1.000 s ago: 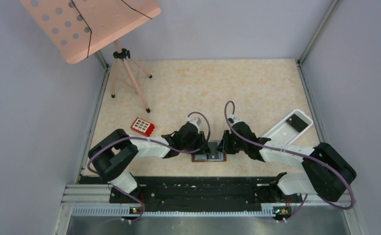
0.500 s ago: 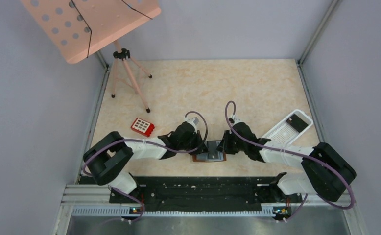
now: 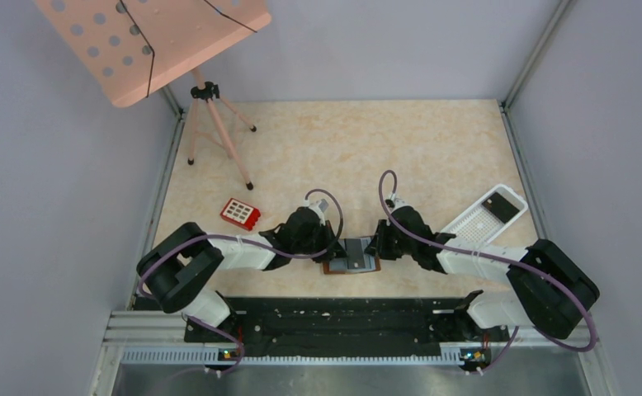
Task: Take the credit cards out of the card holder
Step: Remove the credit card from the card holder.
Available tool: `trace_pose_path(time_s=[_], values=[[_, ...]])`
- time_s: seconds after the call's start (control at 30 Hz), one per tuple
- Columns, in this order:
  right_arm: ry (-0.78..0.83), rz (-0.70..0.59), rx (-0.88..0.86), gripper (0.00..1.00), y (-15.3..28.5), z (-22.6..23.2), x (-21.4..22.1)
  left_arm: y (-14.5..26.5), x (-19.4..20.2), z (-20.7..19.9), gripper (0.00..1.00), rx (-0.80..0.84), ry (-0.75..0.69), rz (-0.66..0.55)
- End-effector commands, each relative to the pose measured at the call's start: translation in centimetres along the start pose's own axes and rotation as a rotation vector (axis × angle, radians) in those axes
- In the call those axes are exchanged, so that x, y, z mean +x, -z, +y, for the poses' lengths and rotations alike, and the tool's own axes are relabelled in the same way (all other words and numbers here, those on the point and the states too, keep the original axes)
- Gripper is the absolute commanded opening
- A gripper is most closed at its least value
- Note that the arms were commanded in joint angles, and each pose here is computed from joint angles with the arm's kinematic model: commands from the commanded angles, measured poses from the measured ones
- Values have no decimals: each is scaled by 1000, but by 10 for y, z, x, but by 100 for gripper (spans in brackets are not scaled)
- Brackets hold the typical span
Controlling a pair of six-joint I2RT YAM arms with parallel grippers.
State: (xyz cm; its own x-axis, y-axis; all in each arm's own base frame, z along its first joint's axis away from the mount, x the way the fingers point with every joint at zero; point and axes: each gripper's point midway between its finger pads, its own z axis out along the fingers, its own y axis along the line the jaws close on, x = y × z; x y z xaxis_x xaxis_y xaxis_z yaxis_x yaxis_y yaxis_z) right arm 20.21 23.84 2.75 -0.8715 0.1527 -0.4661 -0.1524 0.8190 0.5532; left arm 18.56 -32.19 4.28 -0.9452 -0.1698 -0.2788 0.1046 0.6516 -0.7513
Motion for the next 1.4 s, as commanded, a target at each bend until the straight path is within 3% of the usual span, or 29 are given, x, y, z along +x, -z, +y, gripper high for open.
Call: trace_pose_path(time_s=[0.0,0.07,0.2,0.4,0.47,0.5,0.57,0.83,0.9,0.97,1.13,1.2,1.27,1.37], values=[[17,51,134,11,-1,-36,20,2,2,-6,4,46,-20,4],[19,53,133,10,-1,-36,20,1,3,-5,16,48,-22,10],[18,54,134,10,0,-37,20,1,4,-7,0,66,-22,14],[19,56,137,10,0,-37,21,1,6,-9,0,93,-23,22],[18,56,138,10,0,-38,21,0,7,-7,13,81,-25,33],[16,56,137,9,0,-38,21,0,8,-6,13,80,-27,38],[19,55,137,9,0,-38,21,-1,9,-6,0,87,-27,40],[17,54,139,9,0,-38,21,4,8,-1,1,69,-55,33],[17,52,136,9,0,-37,20,3,8,3,10,47,-66,40],[23,47,125,9,1,-34,18,3,8,3,0,47,-72,43],[31,32,111,9,3,-28,12,4,9,0,0,67,-67,36],[33,34,110,9,3,-28,12,3,8,3,11,52,-76,41],[32,34,109,9,3,-28,12,4,8,4,0,47,-81,41],[32,36,109,9,3,-28,12,6,9,3,0,62,-78,30]])
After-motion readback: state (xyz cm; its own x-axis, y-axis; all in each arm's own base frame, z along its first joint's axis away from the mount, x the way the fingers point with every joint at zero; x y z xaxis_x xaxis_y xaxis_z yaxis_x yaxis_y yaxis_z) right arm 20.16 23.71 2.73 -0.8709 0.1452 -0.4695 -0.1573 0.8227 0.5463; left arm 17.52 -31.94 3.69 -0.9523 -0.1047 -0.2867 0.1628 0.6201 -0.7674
